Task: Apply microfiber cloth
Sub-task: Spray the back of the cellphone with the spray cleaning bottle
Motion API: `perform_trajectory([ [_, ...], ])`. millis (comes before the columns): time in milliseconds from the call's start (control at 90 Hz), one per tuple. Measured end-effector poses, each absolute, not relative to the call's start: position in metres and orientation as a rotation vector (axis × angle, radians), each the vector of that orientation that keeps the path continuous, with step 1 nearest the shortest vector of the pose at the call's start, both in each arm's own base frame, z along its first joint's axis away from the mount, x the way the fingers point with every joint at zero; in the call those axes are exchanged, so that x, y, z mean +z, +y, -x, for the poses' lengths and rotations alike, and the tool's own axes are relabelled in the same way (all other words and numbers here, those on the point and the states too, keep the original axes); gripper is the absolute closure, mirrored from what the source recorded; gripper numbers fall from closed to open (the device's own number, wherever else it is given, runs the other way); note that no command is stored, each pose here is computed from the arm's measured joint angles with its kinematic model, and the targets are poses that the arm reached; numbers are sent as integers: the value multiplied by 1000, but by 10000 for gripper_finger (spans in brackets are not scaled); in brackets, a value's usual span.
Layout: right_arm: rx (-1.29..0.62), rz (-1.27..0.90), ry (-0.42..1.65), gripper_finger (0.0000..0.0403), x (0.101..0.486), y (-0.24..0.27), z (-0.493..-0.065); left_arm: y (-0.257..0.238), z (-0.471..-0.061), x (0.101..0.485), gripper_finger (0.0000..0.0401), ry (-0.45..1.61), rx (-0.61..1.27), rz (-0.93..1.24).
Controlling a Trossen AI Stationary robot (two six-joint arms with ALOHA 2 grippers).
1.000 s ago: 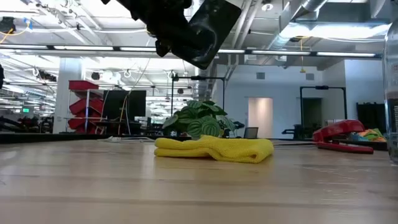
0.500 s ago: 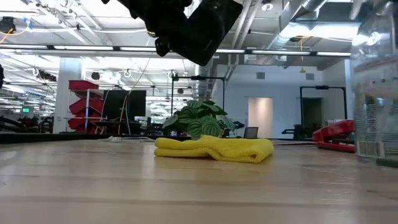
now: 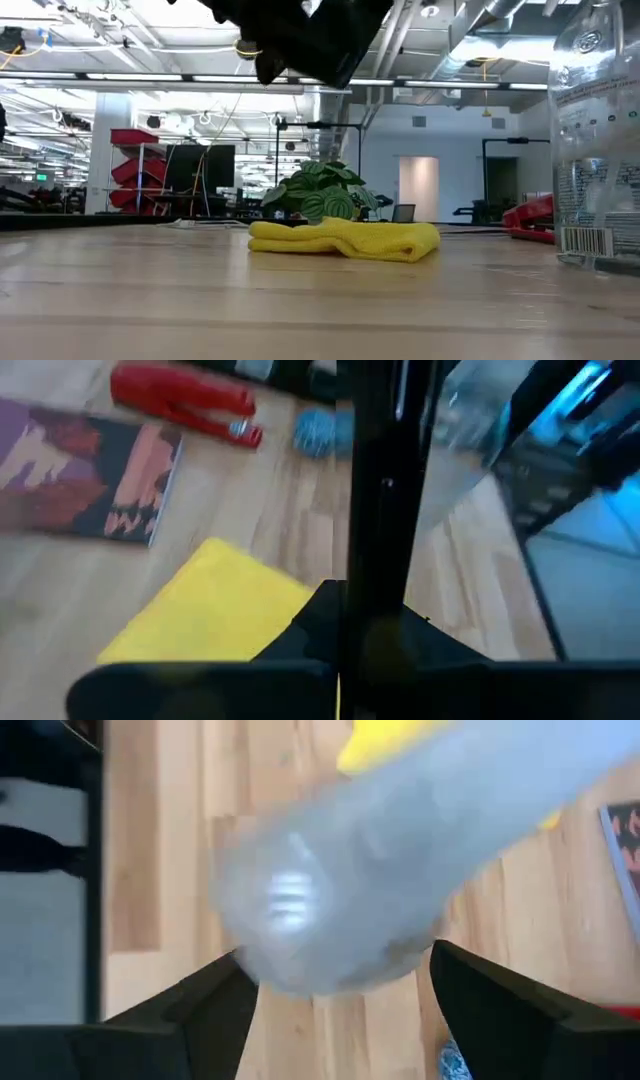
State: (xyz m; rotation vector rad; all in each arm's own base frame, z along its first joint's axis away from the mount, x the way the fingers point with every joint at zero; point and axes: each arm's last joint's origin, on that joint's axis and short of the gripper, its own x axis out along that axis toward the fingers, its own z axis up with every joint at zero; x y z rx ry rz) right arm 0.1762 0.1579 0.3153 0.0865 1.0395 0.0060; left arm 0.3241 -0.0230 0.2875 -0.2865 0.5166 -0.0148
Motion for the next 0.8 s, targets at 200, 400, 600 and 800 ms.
perform_trajectory([
  [200, 23, -72, 1018, 127, 329, 156, -177, -31, -335, 286, 397, 435, -2, 306],
  [400, 4, 8, 1013, 126, 327, 146, -184, -35, -356, 263, 398, 434, -26, 394],
  [600, -20, 14, 1006, 126, 328, 140, -190, -36, -360, 265, 398, 428, -44, 392],
  [800, -55, 39, 990, 86, 326, 132, -196, -34, -362, 269, 399, 417, -47, 374],
])
